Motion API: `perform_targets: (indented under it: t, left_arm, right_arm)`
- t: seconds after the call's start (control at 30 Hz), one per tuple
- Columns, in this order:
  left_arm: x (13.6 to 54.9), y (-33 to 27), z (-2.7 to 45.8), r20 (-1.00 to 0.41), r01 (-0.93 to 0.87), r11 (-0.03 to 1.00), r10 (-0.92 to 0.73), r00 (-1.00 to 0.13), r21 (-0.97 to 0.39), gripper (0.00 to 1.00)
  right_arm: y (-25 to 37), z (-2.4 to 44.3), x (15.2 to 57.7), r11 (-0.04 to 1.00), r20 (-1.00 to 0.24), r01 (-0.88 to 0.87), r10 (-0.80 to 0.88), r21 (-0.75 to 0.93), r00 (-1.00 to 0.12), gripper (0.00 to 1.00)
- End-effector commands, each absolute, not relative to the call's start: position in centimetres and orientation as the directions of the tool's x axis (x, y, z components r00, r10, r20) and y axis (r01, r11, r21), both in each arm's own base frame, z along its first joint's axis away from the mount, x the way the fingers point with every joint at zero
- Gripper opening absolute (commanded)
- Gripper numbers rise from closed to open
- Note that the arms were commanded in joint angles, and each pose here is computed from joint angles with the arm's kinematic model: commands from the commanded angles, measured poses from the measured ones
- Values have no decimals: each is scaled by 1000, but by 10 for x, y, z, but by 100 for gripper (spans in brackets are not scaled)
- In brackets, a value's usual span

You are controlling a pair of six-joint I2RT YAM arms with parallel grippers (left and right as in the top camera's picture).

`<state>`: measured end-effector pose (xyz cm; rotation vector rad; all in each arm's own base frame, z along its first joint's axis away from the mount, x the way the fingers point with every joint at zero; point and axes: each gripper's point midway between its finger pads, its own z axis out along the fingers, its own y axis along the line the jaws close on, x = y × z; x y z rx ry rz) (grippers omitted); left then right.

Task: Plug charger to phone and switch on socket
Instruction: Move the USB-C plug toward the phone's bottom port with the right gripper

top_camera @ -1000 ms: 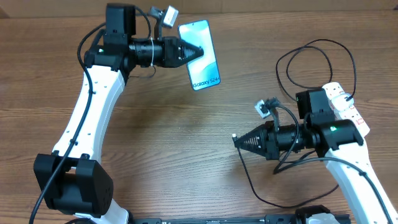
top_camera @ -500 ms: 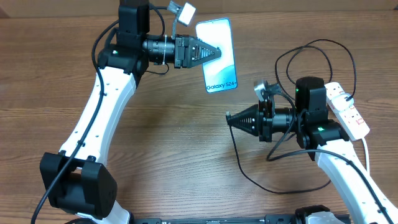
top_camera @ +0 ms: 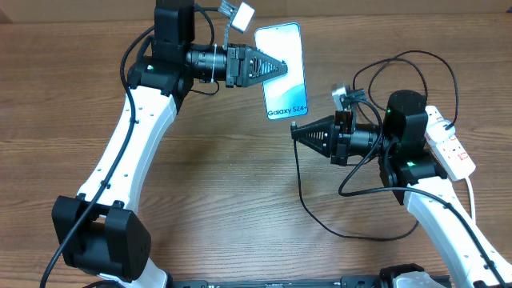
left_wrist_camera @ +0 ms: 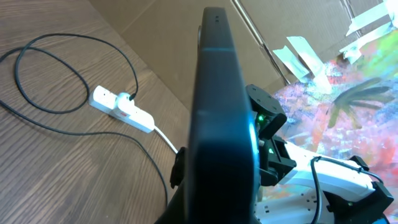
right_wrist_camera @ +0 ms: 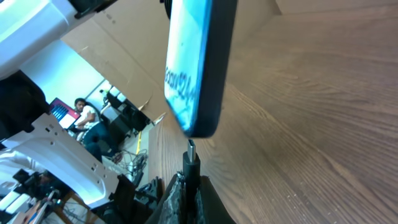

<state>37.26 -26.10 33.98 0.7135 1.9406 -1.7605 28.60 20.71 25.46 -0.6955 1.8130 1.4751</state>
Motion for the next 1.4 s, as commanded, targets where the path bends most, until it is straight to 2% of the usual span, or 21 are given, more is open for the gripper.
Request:
perform_targets:
  t: [0.0, 0.6, 0.9, 1.07, 1.37]
  left_arm:
    - [363, -262, 351, -629, 634, 14, 110, -770, -773, 4]
    - [361, -261, 352, -623, 628, 1, 117, -773, -778, 4]
    - [360, -261, 351, -616, 620, 3, 118, -779, -784, 4]
    - [357, -260, 345, -565, 572, 16, 126, -815, -820, 4]
    - [358, -259, 337, -508, 517, 52, 123, -852, -854, 4]
  right_arm:
    - [207, 260, 290, 219, -771, -748, 38, 627, -635, 4]
    - [223, 267, 270, 120, -764, -759, -8, 640, -645, 4]
    - [224, 271, 274, 134, -789, -782, 5, 609, -614, 4]
    - [224, 273, 277, 142, -790, -781, 15, 609, -613, 4]
    - [223, 252, 270, 164, -680, -672, -11, 722, -733, 4]
